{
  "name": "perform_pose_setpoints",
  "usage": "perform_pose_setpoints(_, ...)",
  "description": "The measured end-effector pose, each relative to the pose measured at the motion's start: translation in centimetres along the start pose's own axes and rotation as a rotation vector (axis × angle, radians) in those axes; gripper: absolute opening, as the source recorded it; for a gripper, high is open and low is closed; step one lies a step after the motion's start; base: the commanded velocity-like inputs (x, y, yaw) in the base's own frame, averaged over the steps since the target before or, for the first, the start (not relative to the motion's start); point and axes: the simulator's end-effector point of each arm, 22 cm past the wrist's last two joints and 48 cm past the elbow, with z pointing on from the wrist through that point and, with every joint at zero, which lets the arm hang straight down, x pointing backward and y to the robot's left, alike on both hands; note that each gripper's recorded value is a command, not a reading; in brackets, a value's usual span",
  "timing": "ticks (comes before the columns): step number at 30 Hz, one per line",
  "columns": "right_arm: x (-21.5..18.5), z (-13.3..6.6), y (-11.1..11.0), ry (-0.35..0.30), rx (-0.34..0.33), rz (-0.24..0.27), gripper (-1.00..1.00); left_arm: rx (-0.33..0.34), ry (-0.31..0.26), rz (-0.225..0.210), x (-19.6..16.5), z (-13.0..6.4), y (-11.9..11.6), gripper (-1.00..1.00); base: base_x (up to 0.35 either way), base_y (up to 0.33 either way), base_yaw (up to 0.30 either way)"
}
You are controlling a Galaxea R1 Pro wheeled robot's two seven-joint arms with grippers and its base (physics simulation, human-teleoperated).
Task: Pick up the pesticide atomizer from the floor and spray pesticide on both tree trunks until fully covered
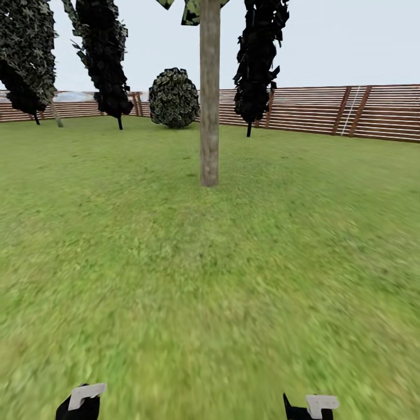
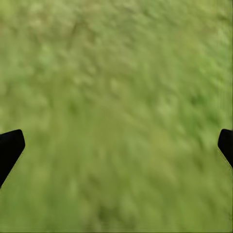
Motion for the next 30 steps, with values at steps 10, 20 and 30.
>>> perform_pose_setpoints(10, 0.13, -0.03, 0.03, 0.003, -0.004, -0.004, 1.0, 0.007, 0.002, 0.004, 0.08, -0.02, -0.37, -1.0, 0.338, 0.0, -0.002)
perform_pose_setpoints(20, 0.2, -0.05, 0.05, 0.005, -0.005, -0.004, 1.0, 0.005, 0.0, -0.001, -0.01, 0.0, -0.3, -1.0, 0.339, 0.0, 0.0)
perform_pose_setpoints(30, 0.17, -0.04, 0.22, 0.004, -0.009, -0.006, 1.0, 0.004, -0.001, 0.0, -0.07, 0.01, -0.3, -1.0, 0.338, 0.0, 0.0)
